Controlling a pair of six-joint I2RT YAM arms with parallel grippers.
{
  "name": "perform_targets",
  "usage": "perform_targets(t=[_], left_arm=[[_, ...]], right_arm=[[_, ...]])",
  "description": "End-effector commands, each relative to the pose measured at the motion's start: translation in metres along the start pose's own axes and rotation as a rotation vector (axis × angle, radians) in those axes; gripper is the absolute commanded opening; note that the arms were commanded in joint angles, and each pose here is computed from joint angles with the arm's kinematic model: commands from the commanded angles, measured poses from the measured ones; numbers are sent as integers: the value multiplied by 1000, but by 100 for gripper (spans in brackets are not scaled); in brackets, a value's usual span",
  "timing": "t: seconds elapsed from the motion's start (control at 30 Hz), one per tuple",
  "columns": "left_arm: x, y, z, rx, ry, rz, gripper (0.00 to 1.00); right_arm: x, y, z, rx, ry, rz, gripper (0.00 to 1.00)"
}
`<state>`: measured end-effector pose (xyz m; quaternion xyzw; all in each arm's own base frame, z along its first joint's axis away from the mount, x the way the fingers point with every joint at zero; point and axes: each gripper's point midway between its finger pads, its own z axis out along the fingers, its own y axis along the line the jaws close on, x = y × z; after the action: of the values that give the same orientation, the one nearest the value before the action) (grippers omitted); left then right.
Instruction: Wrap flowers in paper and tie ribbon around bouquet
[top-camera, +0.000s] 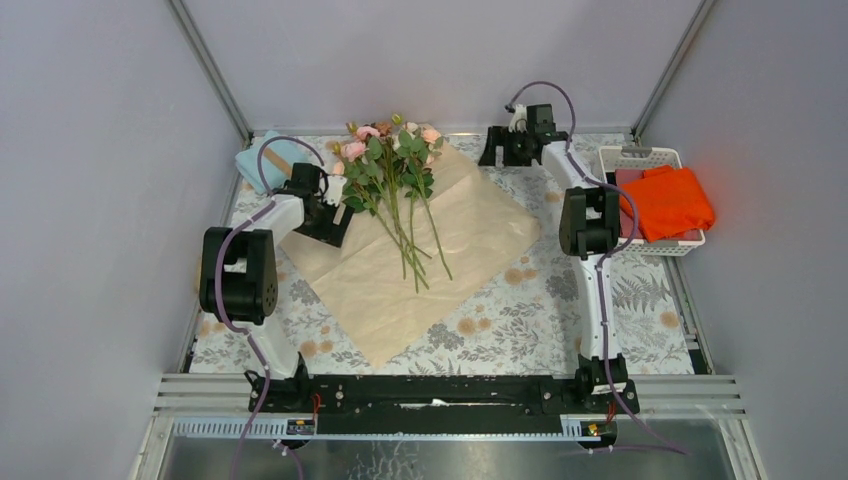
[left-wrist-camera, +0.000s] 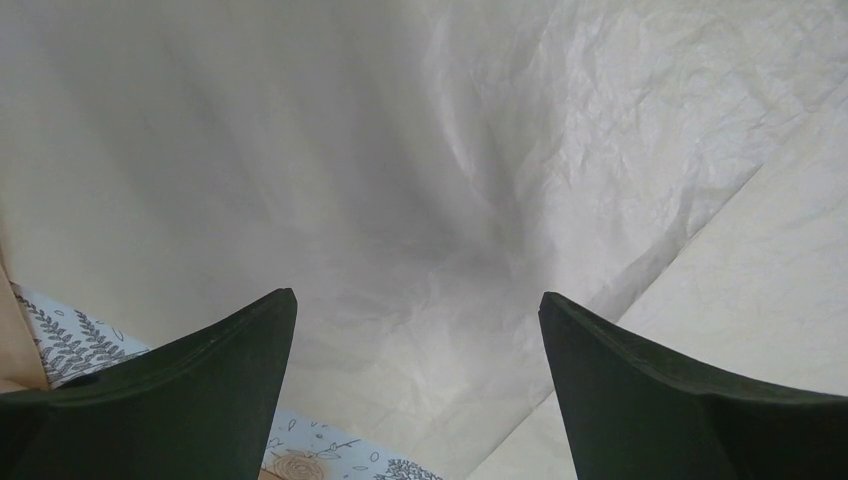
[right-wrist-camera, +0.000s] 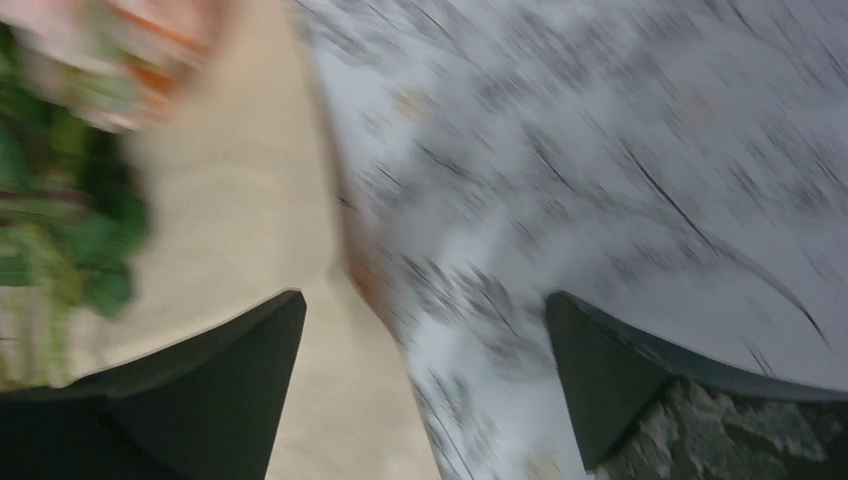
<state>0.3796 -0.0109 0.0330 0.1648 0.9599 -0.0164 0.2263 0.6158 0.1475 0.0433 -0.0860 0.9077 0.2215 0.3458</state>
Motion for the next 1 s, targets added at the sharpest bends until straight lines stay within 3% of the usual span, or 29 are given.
perform_targets(t=[0.0, 0.13, 0.27, 0.6, 0.73, 0.9, 0.93, 0.97], left_arm=[[11, 2, -5, -20, 28, 30, 99], [12, -1, -5, -5, 33, 25, 99], [10, -3, -7, 6, 26, 28, 99], [24, -37, -1, 105, 54, 120, 99], [35, -83, -3, 206, 68, 286, 98], [54, -130, -1, 318, 119, 448, 98], [55, -138, -1, 337, 121, 465, 98], [53, -145, -2, 355, 117, 479, 98]], right_arm=[[16, 65, 17, -292, 34, 44, 99], [27, 76, 29, -398, 44, 124, 96], [37, 88, 31, -496, 79, 175, 82], [32, 100, -40, -589, 67, 169, 3], [29, 75, -79, -512, 24, 149, 0], [48, 7, -100, -305, 59, 196, 0], [50, -5, -101, -254, 67, 208, 6], [54, -19, -101, -183, 85, 214, 20]])
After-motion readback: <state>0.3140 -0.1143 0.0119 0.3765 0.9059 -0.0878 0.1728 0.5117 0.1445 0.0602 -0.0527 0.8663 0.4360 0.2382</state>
